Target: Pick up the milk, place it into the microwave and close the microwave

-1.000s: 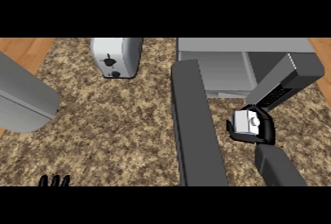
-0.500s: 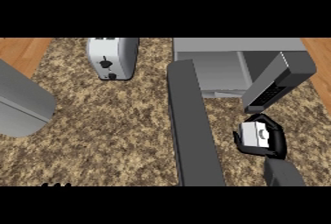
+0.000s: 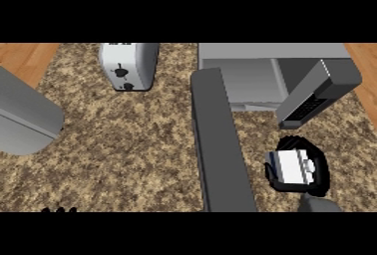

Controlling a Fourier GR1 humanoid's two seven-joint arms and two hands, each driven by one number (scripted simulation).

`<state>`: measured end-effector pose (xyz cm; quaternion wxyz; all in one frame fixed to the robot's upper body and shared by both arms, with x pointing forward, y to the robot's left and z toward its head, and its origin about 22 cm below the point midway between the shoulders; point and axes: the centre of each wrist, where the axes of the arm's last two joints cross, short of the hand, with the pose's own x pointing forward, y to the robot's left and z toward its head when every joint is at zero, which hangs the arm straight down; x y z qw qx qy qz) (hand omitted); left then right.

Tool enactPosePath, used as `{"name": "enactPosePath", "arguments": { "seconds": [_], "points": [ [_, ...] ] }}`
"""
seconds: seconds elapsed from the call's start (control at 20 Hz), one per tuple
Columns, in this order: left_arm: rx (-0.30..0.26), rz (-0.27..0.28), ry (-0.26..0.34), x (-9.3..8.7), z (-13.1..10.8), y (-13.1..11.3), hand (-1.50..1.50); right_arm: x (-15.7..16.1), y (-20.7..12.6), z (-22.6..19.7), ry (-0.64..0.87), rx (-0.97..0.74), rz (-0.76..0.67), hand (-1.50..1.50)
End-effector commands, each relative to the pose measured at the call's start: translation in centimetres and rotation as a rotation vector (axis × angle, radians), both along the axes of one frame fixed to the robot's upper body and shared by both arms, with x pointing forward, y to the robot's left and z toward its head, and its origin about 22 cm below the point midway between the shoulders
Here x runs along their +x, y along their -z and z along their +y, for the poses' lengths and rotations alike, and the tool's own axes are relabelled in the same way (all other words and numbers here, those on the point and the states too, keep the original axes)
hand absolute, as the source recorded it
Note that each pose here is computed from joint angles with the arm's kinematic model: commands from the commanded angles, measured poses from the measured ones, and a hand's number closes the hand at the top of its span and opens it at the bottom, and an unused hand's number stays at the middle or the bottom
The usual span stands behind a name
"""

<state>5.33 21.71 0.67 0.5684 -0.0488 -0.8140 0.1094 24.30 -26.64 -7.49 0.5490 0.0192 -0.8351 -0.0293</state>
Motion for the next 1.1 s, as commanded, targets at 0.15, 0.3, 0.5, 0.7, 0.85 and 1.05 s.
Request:
{"name": "enactPosePath", "arguments": {
  "seconds": [0.15,0.3,0.5,0.7,0.85,1.05],
  "points": [
    [-0.004,-0.005,0.003,-0.5,-0.8,0.8,-1.50,1.6,-3.8,2.4,0.027,0.012,-0.027,1.50],
    [-0.010,0.004,-0.007,1.0,1.0,1.5,-1.50,0.9,-3.3,3.9,0.023,-0.059,-0.028,1.50],
    [-0.002,0.009,-0.010,-0.5,0.6,-1.6,-1.50,4.1,-4.2,6.7,0.012,-0.098,0.013,1.50],
    [-0.001,0.021,-0.016,-1.4,2.0,0.0,-1.50,6.8,-3.5,7.9,0.041,-0.142,0.034,1.50],
    [0.005,0.021,-0.009,-1.7,1.9,0.7,-1.50,7.9,-2.7,8.7,0.095,-0.191,0.076,1.50],
    [0.000,-0.003,0.010,-0.6,3.6,0.3,-1.50,11.1,-3.2,9.4,0.114,-0.193,0.130,1.50]
  ]
}}
